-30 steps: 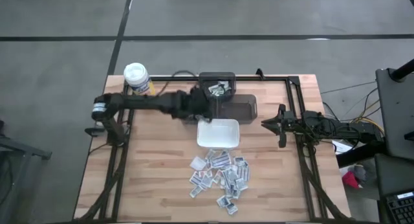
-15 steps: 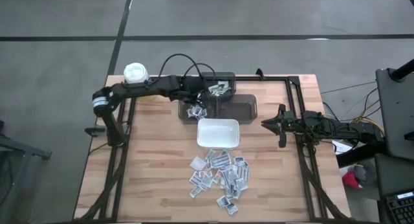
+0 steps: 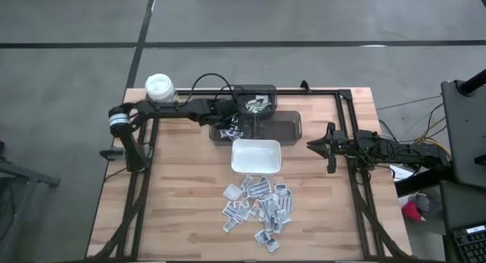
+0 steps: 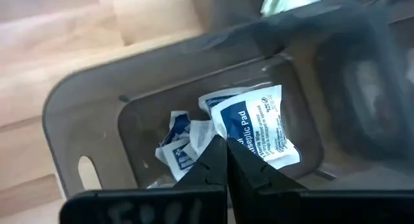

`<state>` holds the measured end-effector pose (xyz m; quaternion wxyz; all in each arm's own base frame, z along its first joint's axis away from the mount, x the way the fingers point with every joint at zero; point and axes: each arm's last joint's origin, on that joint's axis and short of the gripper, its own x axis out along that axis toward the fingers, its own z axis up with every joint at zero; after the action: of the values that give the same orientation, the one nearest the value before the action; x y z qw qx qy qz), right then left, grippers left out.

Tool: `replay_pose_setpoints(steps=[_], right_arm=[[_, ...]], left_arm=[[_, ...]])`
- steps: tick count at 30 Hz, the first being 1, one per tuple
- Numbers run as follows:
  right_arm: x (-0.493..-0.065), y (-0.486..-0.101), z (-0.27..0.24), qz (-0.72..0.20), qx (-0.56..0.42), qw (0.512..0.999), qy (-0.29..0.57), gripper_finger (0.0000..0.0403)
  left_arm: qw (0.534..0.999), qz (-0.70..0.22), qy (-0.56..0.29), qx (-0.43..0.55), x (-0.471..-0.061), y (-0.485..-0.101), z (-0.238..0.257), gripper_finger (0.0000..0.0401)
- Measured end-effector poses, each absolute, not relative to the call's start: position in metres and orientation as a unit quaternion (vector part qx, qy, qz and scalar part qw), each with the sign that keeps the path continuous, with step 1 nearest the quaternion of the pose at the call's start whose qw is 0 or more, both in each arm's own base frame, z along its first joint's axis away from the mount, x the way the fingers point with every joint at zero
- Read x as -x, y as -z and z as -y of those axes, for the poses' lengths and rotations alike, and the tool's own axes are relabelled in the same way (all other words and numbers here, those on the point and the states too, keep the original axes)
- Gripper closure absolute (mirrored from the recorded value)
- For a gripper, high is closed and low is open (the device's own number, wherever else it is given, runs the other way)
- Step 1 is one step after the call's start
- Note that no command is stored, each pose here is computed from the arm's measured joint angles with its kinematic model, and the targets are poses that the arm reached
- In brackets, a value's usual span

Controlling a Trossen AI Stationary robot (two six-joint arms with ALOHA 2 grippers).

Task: Pick & Place First Aid Supplies
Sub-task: Put the alcohol pad into the left black bin

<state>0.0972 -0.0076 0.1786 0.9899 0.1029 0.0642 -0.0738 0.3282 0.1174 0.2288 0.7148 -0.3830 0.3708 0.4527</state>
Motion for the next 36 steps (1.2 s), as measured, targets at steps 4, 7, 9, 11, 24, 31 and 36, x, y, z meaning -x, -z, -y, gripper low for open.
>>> replay_pose_setpoints(steps=[4,7,9,11,24,31,36], right_arm=[[-0.097,-0.179,0.008,-0.064,-0.102,0.99,0.074,0.0344],[-0.097,-0.179,0.008,-0.064,-0.102,0.99,0.074,0.0344],[-0.097,-0.179,0.008,-0.064,-0.102,0.99,0.074,0.0344],[-0.097,-0.179,0.008,-0.064,-0.102,0.99,0.074,0.0344],[-0.097,-0.179,0.008,-0.064,-0.103,0.99,0.074,0.0344],[-0.097,-0.179,0.008,-0.064,-0.103,0.99,0.074,0.0344],[-0.097,-0.179,0.008,-0.064,-0.103,0.99,0.074,0.0344]], left_arm=[[0.704,-0.373,-0.461,0.391,-0.323,-0.214,-0.116,0.0401],[0.698,-0.379,-0.464,0.392,-0.321,-0.209,-0.116,0.0401],[0.698,-0.379,-0.464,0.392,-0.32,-0.207,-0.115,0.0401],[0.697,-0.381,-0.465,0.39,-0.319,-0.206,-0.115,0.0401],[0.7,-0.376,-0.465,0.39,-0.317,-0.196,-0.115,0.0401],[0.707,-0.382,-0.459,0.379,-0.317,-0.196,-0.115,0.0401],[0.711,-0.387,-0.455,0.371,-0.318,-0.196,-0.115,0.0385]])
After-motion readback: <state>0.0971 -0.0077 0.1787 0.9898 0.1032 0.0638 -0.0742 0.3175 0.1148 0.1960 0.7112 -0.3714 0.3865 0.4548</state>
